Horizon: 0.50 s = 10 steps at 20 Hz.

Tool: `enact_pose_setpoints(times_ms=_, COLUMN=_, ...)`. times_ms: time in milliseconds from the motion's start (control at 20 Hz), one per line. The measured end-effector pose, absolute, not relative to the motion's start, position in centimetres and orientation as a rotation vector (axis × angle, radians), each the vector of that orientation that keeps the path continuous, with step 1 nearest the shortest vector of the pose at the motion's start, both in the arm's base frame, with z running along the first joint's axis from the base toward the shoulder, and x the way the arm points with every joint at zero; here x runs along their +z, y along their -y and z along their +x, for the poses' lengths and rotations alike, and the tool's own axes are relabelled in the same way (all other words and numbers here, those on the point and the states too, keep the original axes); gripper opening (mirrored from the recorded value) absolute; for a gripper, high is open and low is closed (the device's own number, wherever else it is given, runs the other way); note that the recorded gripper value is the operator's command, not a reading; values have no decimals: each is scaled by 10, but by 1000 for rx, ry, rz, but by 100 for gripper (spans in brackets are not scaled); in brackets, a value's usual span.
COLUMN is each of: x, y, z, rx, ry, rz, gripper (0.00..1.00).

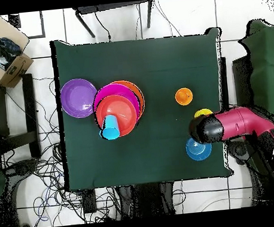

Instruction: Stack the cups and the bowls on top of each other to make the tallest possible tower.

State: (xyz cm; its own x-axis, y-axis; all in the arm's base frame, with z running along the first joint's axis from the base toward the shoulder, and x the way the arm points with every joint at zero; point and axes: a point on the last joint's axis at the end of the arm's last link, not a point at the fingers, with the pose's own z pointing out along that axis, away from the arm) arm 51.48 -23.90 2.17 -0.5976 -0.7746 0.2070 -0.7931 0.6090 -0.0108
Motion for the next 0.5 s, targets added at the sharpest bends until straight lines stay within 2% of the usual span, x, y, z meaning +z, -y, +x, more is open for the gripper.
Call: enact_pose_setpoints(times_ms=500, x=2, y=252, z=495, rx=175, ry=2651, rz=1316, gripper=100)
